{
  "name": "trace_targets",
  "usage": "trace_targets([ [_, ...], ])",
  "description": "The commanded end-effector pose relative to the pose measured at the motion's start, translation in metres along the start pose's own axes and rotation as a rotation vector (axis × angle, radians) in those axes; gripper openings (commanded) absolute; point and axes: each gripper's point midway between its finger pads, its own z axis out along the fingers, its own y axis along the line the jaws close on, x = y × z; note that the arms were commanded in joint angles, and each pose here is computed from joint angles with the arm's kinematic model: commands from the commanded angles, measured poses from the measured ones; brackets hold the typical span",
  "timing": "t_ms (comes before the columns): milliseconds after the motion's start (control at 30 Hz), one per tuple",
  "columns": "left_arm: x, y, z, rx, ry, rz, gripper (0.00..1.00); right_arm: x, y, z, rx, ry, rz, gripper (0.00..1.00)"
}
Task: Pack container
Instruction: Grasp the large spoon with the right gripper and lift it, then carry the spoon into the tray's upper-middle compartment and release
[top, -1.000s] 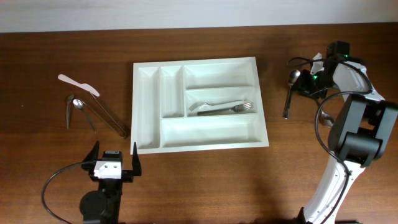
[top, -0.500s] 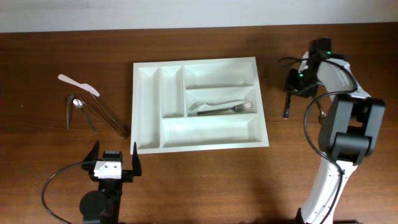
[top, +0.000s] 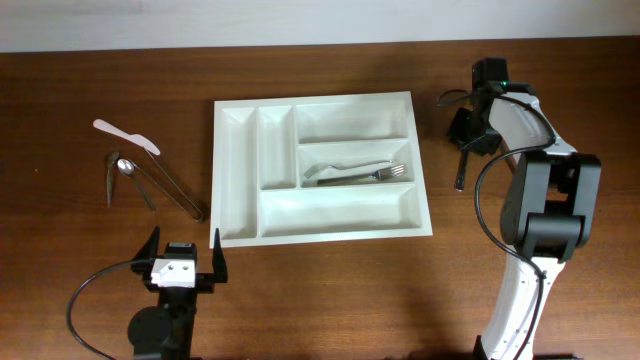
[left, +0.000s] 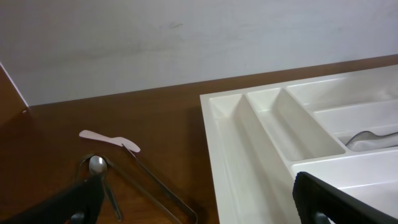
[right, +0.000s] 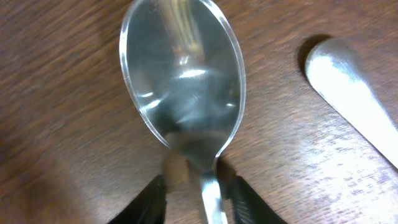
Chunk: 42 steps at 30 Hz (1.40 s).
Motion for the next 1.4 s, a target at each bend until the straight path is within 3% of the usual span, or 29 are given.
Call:
trace_targets([
  [0,0.001,0.0,0.0,-0.003,-0.002,-0.012,0.99,0.022,-0.007,0.035,0.055,0.076,0.017,0.28],
  [67,0.001,0.0,0.0,-0.003,-0.002,-0.012,0.99,0.027,-0.008,0.042,0.059,0.093,0.016,0.26],
  [333,0.001,0.0,0.0,-0.003,-0.002,-0.012,0.99,0.031,-0.006,0.046,0.047,0.112,0.016,0.04],
  [767,0.001,0.0,0.0,-0.003,-0.002,-0.012,0.99,0.028,-0.006,0.036,0.048,0.116,-0.017,0.04],
  [1133,0.001,0.0,0.0,-0.003,-0.002,-0.012,0.99,-0.029,0.015,-0.036,-0.009,-0.02,-0.103,0.04],
  [1367,0.001,0.0,0.0,-0.003,-0.002,-0.012,0.99,-0.051,0.031,-0.075,-0.069,-0.08,-0.252,0.04],
])
